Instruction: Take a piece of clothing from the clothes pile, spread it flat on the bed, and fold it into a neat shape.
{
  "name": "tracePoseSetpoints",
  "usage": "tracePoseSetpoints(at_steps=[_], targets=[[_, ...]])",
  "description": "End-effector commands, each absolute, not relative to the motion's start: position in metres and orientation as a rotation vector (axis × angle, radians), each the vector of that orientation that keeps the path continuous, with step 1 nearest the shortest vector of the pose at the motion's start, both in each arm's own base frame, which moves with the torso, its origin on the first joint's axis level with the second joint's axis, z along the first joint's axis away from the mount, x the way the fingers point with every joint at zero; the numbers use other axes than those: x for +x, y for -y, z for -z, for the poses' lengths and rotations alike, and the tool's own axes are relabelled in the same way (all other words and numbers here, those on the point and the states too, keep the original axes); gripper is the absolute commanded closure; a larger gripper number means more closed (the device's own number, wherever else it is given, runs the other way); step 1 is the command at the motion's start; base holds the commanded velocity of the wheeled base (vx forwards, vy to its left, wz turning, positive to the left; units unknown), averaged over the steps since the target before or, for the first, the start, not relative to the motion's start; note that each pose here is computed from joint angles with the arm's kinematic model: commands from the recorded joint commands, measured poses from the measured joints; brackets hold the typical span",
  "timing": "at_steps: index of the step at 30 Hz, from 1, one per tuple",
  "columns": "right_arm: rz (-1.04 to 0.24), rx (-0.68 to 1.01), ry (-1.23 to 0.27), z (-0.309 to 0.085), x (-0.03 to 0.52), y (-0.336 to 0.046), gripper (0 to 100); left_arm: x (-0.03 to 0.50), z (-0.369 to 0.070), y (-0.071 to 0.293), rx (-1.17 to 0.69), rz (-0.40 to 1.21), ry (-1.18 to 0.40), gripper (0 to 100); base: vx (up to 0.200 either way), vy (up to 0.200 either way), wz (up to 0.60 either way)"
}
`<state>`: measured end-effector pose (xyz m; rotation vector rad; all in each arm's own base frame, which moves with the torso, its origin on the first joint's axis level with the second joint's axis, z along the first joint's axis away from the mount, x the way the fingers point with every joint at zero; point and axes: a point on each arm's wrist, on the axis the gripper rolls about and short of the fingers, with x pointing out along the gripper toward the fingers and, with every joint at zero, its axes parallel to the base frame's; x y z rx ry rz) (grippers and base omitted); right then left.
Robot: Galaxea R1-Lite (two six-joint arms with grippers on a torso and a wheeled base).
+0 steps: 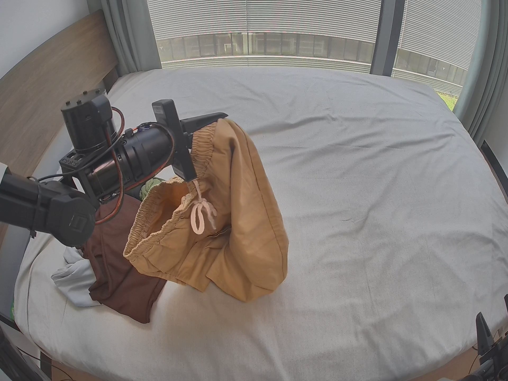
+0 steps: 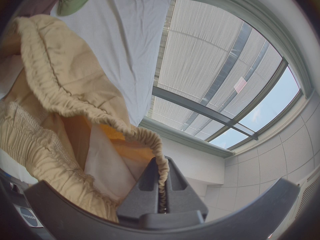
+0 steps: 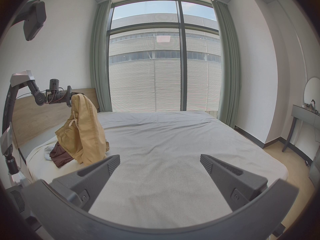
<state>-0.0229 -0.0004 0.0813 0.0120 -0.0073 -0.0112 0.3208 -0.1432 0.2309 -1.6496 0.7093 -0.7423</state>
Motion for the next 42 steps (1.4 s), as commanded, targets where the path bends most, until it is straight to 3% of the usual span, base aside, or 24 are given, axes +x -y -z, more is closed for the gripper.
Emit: tracePoseSetpoints(at_steps=[1,17,42], targets=[[0.011,0.012,0.002,-0.076,-0.022,0.000,0,0.319,-0.235,0.156,-1.647,0.780,-0.729,100,0.000,0.000,0.00],[0.011,0.012,0.002,-0.076,-0.022,0.000,0,0.319,-0.215,0.190,-1.590,0.803,-0.829,100,0.000,0.000,0.00],[0.011,0.012,0.002,-0.076,-0.022,0.000,0,0.295,-0.263,0.257,-1.678,1.022,-0.941,100,0.000,0.000,0.00]])
